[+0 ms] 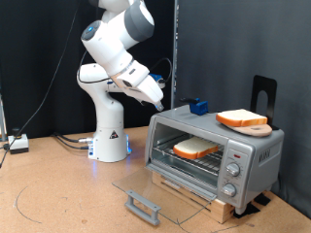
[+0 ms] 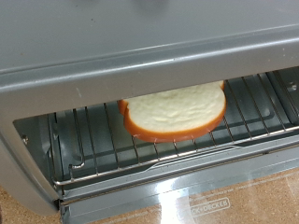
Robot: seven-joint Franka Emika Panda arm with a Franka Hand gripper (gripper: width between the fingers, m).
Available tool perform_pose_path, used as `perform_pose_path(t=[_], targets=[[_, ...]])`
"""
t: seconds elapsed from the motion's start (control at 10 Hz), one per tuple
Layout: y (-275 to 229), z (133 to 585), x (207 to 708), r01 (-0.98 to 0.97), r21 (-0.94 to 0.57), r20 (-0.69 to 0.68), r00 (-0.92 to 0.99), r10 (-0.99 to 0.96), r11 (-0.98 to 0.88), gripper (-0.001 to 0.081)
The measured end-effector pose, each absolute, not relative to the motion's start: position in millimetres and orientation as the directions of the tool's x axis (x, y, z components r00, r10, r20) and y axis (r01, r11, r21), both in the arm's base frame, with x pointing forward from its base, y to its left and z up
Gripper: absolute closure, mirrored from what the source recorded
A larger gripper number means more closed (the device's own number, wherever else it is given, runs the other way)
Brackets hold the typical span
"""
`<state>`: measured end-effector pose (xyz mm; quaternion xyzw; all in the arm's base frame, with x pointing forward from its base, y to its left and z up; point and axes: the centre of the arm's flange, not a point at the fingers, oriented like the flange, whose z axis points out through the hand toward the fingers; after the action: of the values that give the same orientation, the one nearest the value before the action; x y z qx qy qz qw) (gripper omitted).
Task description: Make a piece of toast with the oven
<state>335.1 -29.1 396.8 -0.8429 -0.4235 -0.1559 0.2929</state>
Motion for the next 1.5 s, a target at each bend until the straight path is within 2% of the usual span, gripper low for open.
perform_pose_path(t=[0.1,0.4,0.7,0.8,0.9,1.2,1.3,1.5], targets=[[-26.8,394.8,333.1,0.792,-0.385,0.482,0.610,0.629,-0.473,-0.0003],[-17.2,406.1,334.6,0.564,-0.650,0.326,0.812,0.483,-0.510,-0.0003],[-50.5,409.8,345.8,0.309,-0.839,0.227,0.947,0.228,-0.448,-0.0003],[-50.0,408.8,346.4,0.333,-0.821,0.242,0.939,0.246,-0.463,-0.0003],[-48.8,408.4,348.2,0.271,-0.833,0.196,0.960,0.202,-0.482,-0.0003],[-77.0,402.9,354.9,-0.037,-0.867,-0.004,0.998,-0.067,-0.498,-0.0003],[-90.7,396.2,353.5,-0.106,-0.849,-0.066,0.993,-0.094,-0.518,-0.0003],[-116.7,385.6,353.5,-0.130,-0.825,-0.108,0.991,-0.074,-0.550,-0.0003]])
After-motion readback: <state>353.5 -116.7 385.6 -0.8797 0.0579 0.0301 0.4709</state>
